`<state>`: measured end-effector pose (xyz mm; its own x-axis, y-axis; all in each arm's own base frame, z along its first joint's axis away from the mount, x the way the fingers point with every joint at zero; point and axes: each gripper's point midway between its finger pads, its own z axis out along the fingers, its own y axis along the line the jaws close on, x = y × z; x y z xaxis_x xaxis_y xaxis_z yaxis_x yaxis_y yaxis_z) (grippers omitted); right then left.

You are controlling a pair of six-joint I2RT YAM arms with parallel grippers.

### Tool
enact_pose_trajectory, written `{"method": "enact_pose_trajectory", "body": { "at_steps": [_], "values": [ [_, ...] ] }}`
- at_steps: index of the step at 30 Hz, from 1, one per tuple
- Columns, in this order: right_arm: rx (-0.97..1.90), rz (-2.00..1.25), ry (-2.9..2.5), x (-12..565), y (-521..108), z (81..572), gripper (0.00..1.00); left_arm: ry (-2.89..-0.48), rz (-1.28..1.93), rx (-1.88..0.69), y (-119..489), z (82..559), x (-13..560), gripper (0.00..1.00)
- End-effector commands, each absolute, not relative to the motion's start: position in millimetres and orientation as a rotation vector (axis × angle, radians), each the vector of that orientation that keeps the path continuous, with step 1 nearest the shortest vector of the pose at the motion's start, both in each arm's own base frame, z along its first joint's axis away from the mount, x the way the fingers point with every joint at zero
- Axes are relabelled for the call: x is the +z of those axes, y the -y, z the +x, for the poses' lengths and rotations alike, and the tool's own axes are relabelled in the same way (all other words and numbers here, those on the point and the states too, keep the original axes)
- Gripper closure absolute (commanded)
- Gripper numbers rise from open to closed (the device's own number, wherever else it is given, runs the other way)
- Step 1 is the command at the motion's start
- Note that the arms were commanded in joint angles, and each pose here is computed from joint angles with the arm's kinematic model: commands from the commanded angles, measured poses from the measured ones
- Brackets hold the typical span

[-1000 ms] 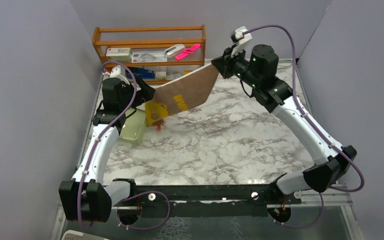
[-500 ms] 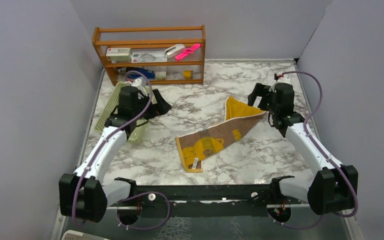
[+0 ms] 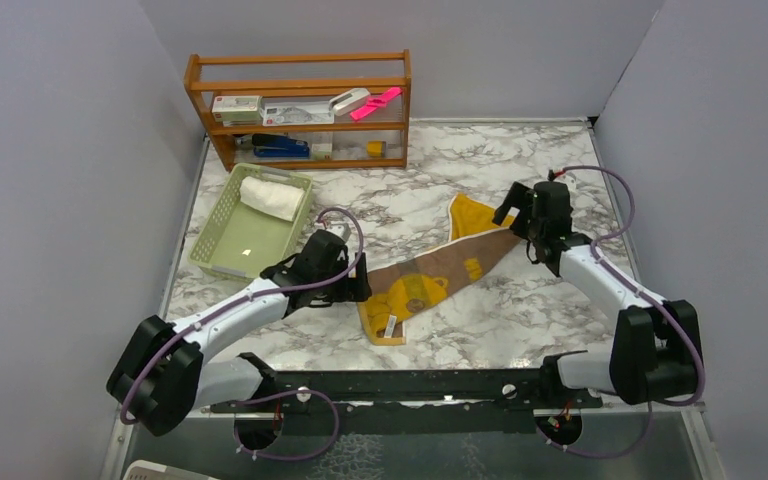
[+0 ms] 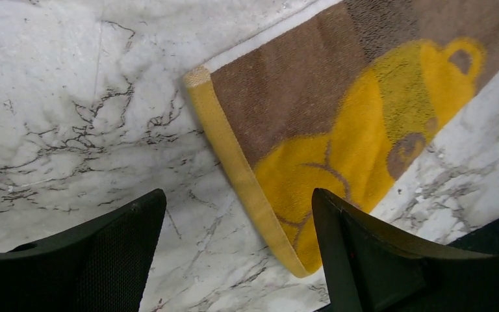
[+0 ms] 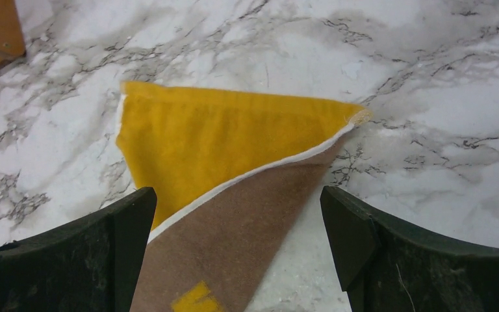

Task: Roll the towels
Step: Place the towel at the center of the board, then flatten out the towel at the center of the board.

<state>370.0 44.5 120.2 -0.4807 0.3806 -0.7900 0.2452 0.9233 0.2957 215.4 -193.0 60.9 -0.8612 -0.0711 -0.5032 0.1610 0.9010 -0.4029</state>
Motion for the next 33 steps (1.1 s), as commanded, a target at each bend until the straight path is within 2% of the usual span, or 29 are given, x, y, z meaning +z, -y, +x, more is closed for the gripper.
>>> {"method": "enact_pose_trajectory", "body": {
  "at_steps": [1, 6, 10, 20, 24, 33],
  "values": [
    [0.134, 0.660, -2.044, 118, -22, 384, 0.00, -2.490, 0.026, -0.387, 174, 233, 53, 0.15],
    [0.172, 0.829, -2.091, 100, -7, 391, 0.00, -2.486, 0.048, -0.345, 174, 241, 47, 0.15],
    [0.202, 0.873, -2.100, 91, 0, 393, 0.03, -2.484, 0.057, -0.397, 185, 246, 35, 0.19],
    [0.141, 0.935, -2.097, 79, 12, 393, 0.21, -2.467, 0.081, -0.453, 206, 268, 27, 0.32],
    [0.155, 0.975, -2.109, 66, 16, 394, 0.24, -2.477, 0.081, -0.462, 206, 271, 21, 0.36],
    [0.192, 1.038, -2.093, 56, 26, 401, 0.33, -2.491, 0.051, -0.508, 206, 270, 18, 0.56]
  ]
}}
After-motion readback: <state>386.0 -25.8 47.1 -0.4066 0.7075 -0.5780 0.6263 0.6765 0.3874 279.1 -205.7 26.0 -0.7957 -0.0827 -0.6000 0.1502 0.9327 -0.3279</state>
